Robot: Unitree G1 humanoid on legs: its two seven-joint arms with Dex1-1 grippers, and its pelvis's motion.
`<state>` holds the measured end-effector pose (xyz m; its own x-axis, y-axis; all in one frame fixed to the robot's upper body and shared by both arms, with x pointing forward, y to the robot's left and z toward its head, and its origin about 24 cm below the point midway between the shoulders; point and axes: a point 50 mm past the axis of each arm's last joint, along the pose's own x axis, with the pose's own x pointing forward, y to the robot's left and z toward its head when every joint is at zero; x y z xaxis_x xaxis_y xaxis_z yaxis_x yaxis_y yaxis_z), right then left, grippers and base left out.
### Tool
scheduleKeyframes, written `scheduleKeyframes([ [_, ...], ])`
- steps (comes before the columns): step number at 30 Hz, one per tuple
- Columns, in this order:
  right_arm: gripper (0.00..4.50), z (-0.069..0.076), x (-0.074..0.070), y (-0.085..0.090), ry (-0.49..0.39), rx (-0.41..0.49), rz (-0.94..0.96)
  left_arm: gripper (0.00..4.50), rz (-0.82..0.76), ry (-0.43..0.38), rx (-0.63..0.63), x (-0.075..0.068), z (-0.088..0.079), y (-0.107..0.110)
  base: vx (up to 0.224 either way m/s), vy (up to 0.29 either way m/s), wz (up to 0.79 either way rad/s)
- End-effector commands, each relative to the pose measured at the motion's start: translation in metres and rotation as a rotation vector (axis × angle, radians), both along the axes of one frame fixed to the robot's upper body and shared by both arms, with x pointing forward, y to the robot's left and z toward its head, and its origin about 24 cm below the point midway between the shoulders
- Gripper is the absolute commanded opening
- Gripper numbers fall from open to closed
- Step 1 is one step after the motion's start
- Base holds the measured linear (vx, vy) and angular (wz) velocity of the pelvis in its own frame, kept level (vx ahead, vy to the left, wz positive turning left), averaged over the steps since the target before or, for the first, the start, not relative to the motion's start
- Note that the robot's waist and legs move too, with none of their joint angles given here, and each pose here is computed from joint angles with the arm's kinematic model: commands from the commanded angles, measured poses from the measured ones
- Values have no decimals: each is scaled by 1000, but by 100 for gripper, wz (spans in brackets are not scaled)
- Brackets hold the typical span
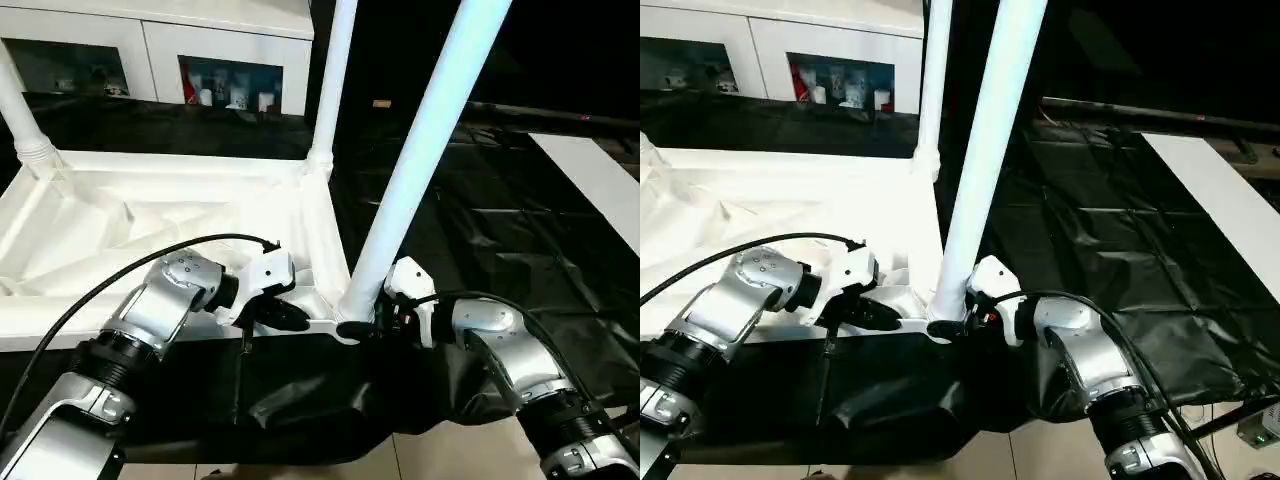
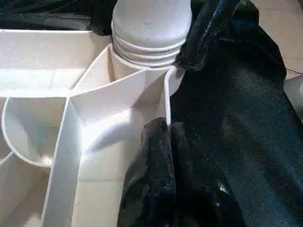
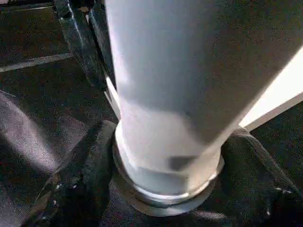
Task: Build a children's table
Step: Rotate leg to tighten
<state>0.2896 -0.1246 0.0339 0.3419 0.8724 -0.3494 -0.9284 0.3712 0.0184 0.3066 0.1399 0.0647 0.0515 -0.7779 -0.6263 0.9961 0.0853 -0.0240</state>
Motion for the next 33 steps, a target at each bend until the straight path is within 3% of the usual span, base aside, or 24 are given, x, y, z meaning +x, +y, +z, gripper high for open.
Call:
scheduleKeyframes([
  [1,279,4,2,-3,-2,24,-11,0,-71,56,16,-10,-9,-7,0,0,0],
  [12,272,0,-2,-2,24,75,-34,0,-54,72,0,-11,-13,-9,0,0,0],
  [16,272,-9,11,0,27,94,-264,0,76,25,-19,0,-20,-22,0,0,0],
  [21,272,-15,16,7,53,142,-403,0,174,-1,-34,8,-25,-33,0,0,0],
  [22,272,-17,24,13,80,187,-539,0,248,-23,-41,15,-27,-44,0,0,0],
  [24,272,-18,27,16,93,202,-598,0,279,-34,-43,17,-27,-48,0,0,0],
  [26,272,-18,40,24,103,198,-769,0,363,-77,-14,25,-31,-59,0,0,0],
  [30,271,-17,43,32,94,189,-786,0,382,-94,4,27,-33,-64,0,0,0],
  [33,271,-14,43,46,30,146,-719,0,368,-116,19,27,-35,-69,0,0,0],
])
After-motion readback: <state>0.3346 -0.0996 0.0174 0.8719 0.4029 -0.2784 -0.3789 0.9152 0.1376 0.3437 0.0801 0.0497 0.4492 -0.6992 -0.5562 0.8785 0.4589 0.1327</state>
